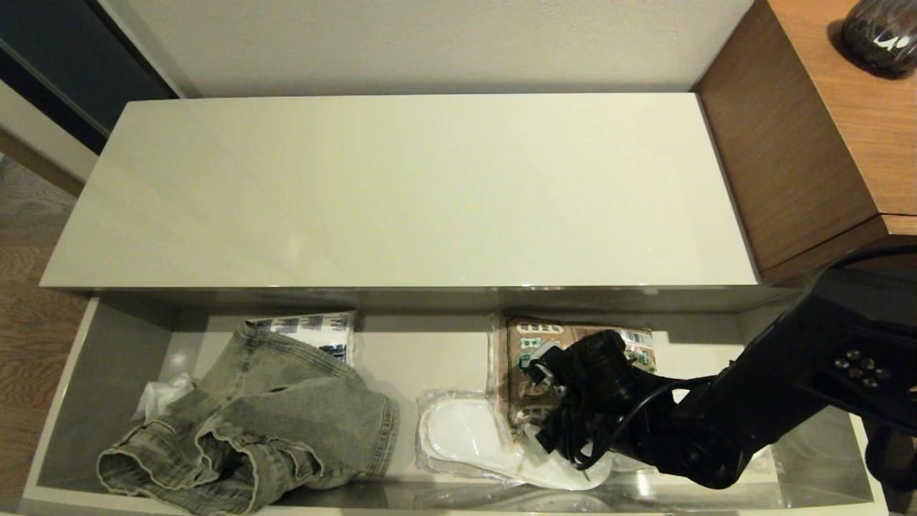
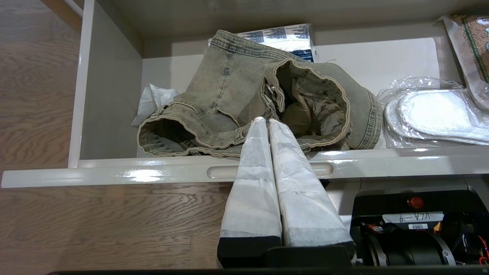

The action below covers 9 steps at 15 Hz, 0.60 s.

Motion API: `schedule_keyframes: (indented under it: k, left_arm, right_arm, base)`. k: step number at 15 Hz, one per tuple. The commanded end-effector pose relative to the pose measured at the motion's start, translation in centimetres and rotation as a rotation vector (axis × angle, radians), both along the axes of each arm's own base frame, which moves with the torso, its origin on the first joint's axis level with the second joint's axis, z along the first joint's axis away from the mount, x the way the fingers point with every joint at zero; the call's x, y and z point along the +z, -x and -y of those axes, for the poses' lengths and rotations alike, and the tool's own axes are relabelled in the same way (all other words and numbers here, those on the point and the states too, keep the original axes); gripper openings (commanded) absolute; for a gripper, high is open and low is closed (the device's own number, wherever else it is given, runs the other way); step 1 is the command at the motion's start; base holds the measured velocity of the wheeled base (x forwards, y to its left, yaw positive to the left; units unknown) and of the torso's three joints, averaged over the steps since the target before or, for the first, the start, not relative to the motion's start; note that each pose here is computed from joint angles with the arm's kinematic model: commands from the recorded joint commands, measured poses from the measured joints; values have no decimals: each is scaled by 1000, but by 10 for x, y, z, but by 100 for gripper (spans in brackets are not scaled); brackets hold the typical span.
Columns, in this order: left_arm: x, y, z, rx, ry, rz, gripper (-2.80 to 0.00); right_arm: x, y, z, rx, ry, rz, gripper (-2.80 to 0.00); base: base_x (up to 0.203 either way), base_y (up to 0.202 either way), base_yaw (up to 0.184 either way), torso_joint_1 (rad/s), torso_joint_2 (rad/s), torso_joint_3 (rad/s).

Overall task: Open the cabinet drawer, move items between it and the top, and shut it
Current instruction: Take out the solid drinks from the drawer

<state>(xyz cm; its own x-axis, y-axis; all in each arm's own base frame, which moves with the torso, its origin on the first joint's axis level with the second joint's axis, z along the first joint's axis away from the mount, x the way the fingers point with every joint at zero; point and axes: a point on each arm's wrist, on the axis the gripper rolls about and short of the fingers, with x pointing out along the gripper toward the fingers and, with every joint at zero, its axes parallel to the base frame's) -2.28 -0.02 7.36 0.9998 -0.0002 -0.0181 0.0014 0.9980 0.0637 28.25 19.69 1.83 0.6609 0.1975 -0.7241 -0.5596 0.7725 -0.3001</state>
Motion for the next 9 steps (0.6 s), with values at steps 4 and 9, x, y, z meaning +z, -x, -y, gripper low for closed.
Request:
schedule_keyframes:
  k: [4, 9]
  left_arm:
    - [0, 0, 0, -1, -1, -3, -280]
    - [0, 0, 0, 0, -2, -3, -280]
  right_arm:
    - [-8, 2, -3, 39, 50, -4, 0]
    - [-8, 8, -10, 50, 63, 2, 0]
  base:
    - [0, 0, 0, 0, 0, 0]
    - [0, 0, 0, 0, 0, 0]
